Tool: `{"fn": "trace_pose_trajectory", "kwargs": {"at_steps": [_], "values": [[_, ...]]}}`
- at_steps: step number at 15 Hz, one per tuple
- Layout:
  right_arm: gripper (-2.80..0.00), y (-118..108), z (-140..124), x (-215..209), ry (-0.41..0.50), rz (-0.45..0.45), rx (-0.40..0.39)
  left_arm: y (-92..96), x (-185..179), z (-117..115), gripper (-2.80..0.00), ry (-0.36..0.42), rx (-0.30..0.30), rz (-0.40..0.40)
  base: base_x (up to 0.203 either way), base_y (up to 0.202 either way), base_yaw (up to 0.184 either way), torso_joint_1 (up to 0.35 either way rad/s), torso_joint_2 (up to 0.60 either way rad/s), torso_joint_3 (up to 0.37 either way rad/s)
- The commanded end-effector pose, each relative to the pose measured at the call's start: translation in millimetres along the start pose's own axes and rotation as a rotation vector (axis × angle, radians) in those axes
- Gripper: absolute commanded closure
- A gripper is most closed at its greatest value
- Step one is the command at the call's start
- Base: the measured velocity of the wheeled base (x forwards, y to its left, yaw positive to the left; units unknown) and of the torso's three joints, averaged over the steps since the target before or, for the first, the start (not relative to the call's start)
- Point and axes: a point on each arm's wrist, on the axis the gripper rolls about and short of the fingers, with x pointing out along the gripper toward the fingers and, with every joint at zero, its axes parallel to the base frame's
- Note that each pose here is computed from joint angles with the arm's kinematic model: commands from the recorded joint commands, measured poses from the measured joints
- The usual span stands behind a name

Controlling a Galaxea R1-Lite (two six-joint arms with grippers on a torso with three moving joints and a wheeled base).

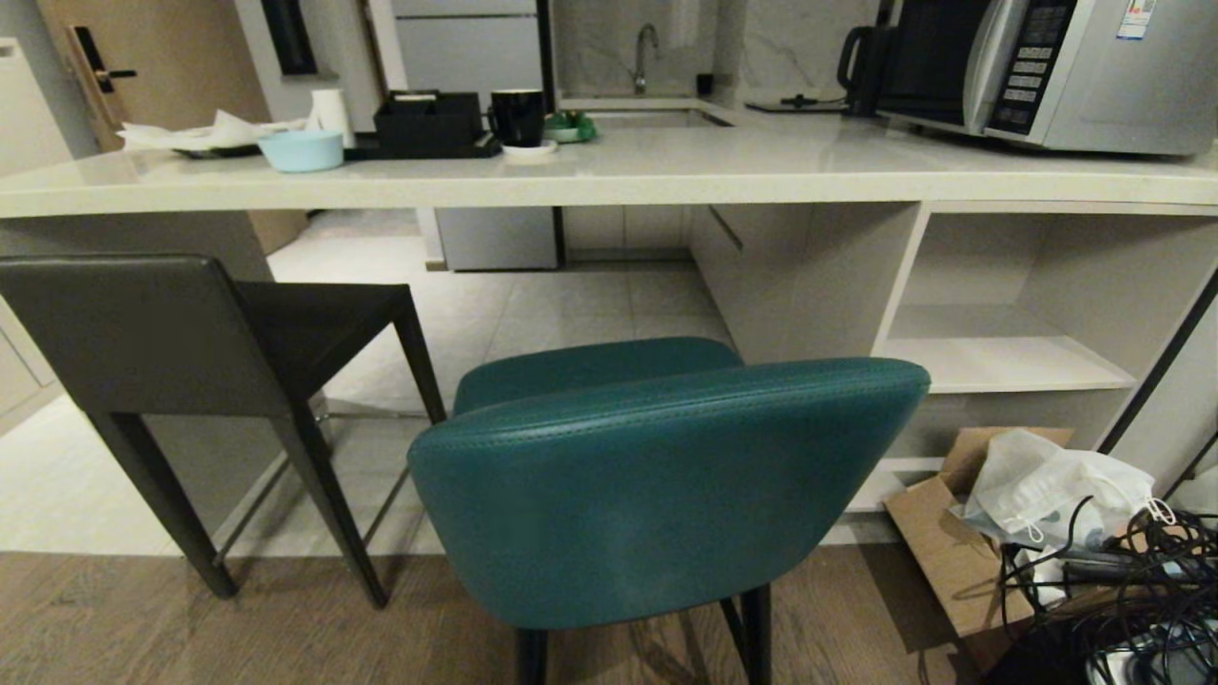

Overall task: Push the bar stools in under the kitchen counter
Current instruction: Pull the gray chair out from under the dining table

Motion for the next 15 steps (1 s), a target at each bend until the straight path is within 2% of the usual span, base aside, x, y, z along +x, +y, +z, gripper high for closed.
{"fn": "trace_pose_trajectory", "kwargs": {"at_steps": [1, 9, 15], "values": [[0.0, 0.0, -0.3, -0.1, 0.001, 0.001, 0.0, 0.0, 0.1, 0.0, 0.0, 0.0, -0.003, 0.0, 0.0, 0.0, 0.0, 0.0, 0.0, 0.0], [0.0, 0.0, -0.3, -0.1, 0.001, 0.001, 0.0, 0.4, 0.1, -0.7, 0.0, 0.005, -0.059, 0.015, 0.0, 0.0, 0.0, 0.0, 0.0, 0.0], [0.0, 0.0, -0.3, -0.1, 0.001, 0.001, 0.0, 0.4, 0.0, -0.3, 0.0, 0.003, -0.054, 0.02, 0.0, 0.0, 0.0, 0.0, 0.0, 0.0]]}}
